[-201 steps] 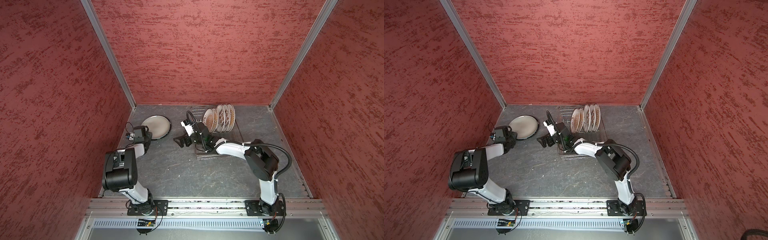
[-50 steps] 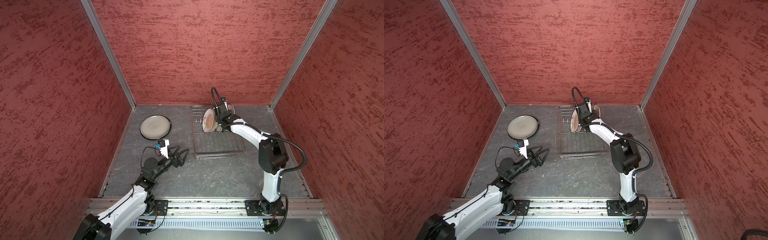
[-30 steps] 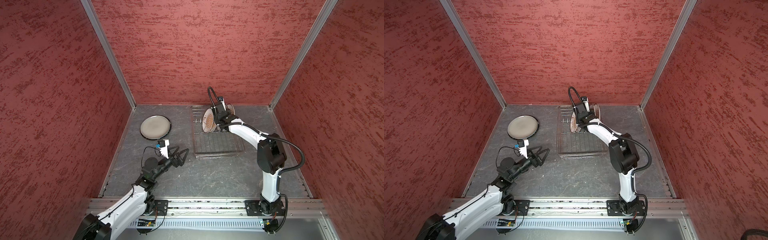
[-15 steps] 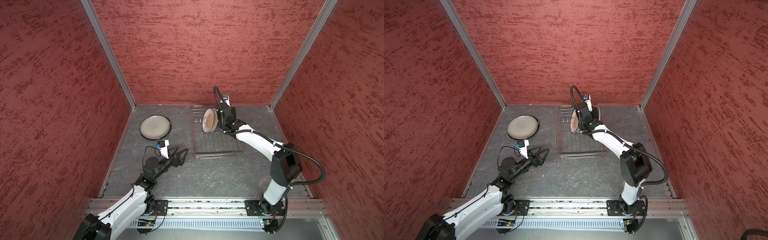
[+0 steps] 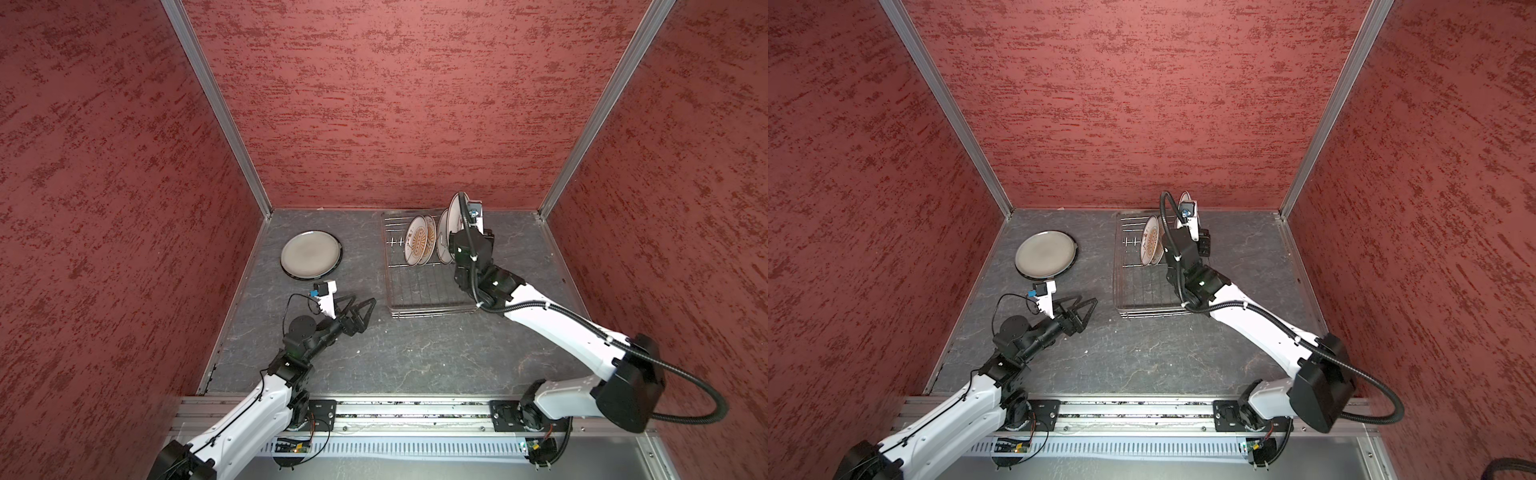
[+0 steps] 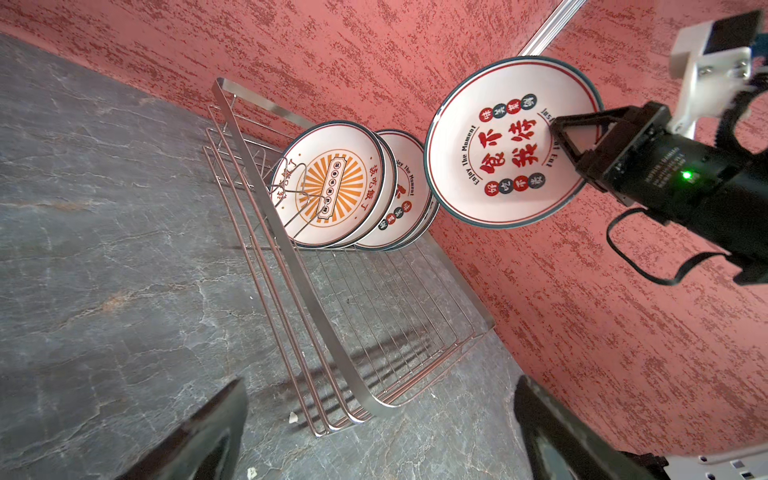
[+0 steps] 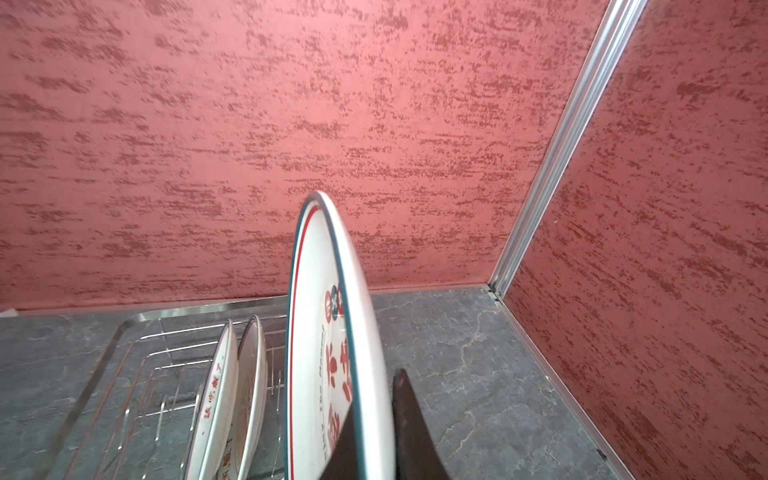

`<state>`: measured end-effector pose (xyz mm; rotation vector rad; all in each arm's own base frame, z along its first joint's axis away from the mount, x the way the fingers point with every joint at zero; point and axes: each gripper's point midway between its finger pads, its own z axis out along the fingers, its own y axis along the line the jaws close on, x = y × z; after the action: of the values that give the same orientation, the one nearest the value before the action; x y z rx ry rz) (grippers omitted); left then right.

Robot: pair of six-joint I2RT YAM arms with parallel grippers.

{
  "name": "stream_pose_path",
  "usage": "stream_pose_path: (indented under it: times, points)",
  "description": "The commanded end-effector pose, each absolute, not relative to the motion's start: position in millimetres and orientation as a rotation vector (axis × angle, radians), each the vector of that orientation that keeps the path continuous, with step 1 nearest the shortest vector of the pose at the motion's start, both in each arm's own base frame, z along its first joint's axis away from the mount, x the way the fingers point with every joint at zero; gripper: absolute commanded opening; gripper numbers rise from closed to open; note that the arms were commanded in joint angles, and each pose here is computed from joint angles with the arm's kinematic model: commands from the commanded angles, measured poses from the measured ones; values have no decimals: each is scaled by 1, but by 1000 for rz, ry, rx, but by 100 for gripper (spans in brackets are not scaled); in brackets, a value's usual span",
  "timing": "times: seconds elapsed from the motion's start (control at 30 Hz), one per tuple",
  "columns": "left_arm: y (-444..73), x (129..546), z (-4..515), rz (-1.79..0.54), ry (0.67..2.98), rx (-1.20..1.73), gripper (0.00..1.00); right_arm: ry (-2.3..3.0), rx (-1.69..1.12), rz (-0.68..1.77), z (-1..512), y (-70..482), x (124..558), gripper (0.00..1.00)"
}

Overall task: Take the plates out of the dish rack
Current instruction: 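Lift the red-printed white plate out of the rack with the right gripper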

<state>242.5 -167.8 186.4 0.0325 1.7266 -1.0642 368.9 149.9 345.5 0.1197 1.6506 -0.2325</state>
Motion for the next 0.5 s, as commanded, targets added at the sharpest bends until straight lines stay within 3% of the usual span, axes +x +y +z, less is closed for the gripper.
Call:
stream_pose_path:
  times: [0.0, 0.23, 0.47]
  points:
    - [-174, 239, 198, -1093, 1715, 77, 100, 1532, 191, -93, 379, 146, 348, 0]
    - [-174, 236, 200, -1103, 1690, 84, 99, 1513, 146, 202, 370, 151, 319, 0]
    - [-168, 231, 206, -1081, 1644, 91, 99, 1535, 27, 573, 344, 195, 300, 0]
